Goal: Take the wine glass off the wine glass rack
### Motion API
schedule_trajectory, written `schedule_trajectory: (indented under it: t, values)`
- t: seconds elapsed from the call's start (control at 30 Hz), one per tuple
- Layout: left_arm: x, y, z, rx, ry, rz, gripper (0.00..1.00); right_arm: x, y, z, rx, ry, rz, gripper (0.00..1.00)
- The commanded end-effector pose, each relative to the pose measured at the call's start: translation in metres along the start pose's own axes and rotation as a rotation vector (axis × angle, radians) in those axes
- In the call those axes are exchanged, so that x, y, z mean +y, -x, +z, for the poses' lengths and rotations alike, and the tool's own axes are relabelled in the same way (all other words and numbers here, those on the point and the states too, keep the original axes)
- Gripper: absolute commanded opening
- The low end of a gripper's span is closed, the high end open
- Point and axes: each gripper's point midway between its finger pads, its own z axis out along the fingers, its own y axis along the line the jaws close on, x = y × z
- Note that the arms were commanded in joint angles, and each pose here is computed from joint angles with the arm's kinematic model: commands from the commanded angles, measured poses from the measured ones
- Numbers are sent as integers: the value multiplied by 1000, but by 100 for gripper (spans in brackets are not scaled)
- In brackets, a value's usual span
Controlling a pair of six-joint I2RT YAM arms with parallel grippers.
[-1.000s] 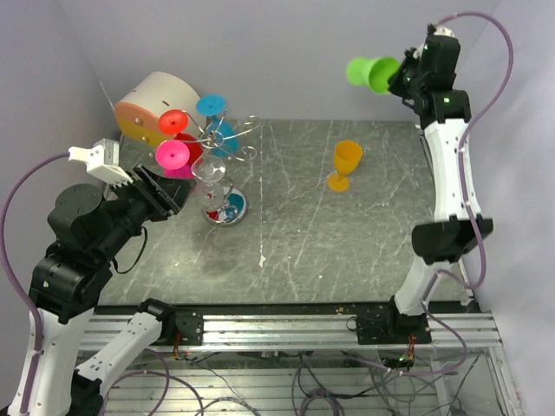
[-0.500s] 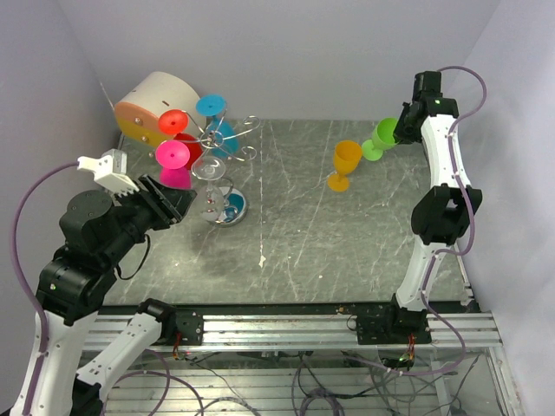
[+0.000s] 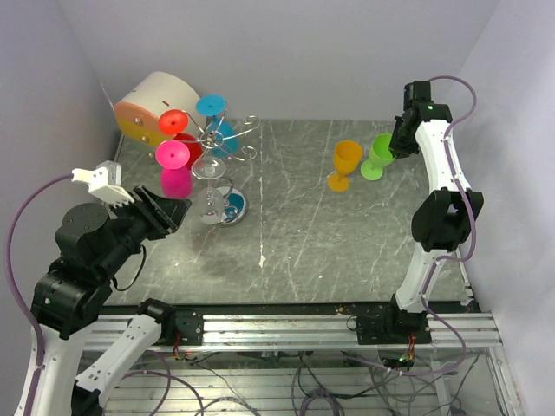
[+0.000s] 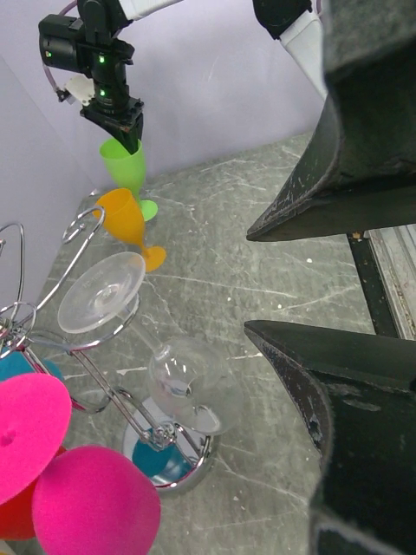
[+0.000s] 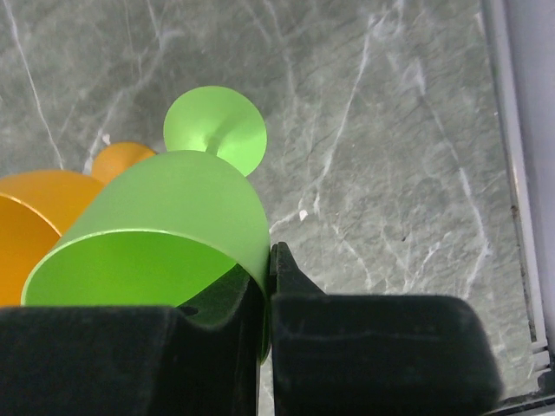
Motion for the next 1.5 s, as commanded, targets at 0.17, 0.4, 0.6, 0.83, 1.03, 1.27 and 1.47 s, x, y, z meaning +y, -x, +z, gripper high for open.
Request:
schedule_trajectory:
  t: [0.17, 0.4, 0.6, 0.83, 1.03, 1.27, 1.47]
  values:
    - [14, 4, -20, -42, 60, 17, 52, 33, -26, 15, 51, 22, -77, 7]
    - [17, 5, -27, -53, 76, 19, 52, 34, -36, 26, 65, 7, -80, 11]
    - [18, 4, -27, -49, 79, 13, 52, 26, -33, 21, 29, -27, -61, 16]
    - [19, 1, -25, -44, 79, 1, 52, 32, 3, -47, -142, 29, -34, 21]
    - [22, -1, -23, -53, 82, -5, 52, 91, 16, -134, -289, 299, -76, 27]
    - [25, -1, -25, -66, 93, -15, 53, 216, -29, -256, -334, 991, -177, 40]
    - [26, 3, -32, -84, 100, -25, 53, 261, -66, -320, -230, 1363, -256, 40]
